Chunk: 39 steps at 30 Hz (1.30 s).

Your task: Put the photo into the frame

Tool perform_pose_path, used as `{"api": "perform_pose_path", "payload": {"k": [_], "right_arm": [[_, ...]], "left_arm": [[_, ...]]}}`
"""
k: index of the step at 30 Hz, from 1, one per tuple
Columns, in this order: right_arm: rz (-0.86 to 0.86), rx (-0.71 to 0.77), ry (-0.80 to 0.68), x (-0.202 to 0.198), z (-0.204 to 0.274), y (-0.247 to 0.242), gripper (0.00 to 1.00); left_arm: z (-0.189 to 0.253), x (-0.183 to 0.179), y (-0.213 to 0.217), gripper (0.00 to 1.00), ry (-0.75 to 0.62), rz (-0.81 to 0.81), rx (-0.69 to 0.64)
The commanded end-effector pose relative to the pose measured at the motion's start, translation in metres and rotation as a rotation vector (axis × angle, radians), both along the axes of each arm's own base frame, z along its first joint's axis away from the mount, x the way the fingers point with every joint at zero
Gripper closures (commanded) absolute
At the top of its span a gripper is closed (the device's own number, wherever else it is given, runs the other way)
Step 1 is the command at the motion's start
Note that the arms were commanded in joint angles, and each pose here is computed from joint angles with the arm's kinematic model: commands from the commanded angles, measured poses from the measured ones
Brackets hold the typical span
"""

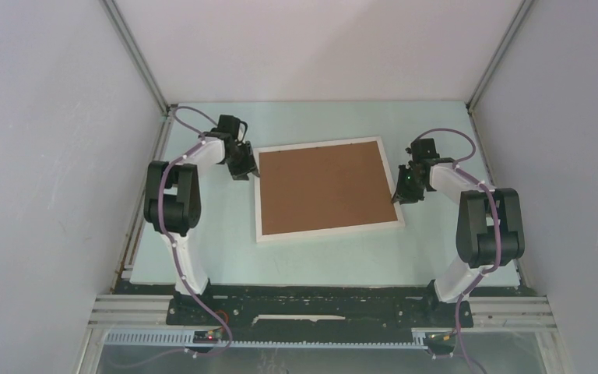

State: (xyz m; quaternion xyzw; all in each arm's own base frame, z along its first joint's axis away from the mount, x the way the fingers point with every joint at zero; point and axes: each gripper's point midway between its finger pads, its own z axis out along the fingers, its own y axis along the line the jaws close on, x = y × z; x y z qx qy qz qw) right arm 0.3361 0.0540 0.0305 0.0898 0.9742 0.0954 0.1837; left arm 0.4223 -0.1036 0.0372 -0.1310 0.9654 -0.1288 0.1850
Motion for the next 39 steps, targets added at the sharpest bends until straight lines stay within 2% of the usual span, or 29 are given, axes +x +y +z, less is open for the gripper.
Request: {"api": "perform_pose_path", "payload": {"k": [1,8,18,39], "right_arm": [[-0.003,-0.078,0.027,-0.009,-0.01,-0.012,1.0],[0.009,-0.067,0.025,-0.009,-0.01,-0.008,1.0],[0.04,-0.065,0.016,-0.007,-0.011,0.002,1.0],[0.092,-0.042,0.003,-0.006,-0.01,0.016,1.0]], "left_arm": [[-0.003,0.014,-0.014,0.53,-0.011,-0.04,0.024],[-0.002,0.025,-0.031,0.52,-0.009,-0.077,0.048],[-0.001,0.028,-0.048,0.52,0.023,-0.182,0.174],[-0.019,0.041,-0.101,0.55,0.074,-0.341,0.19]]}}
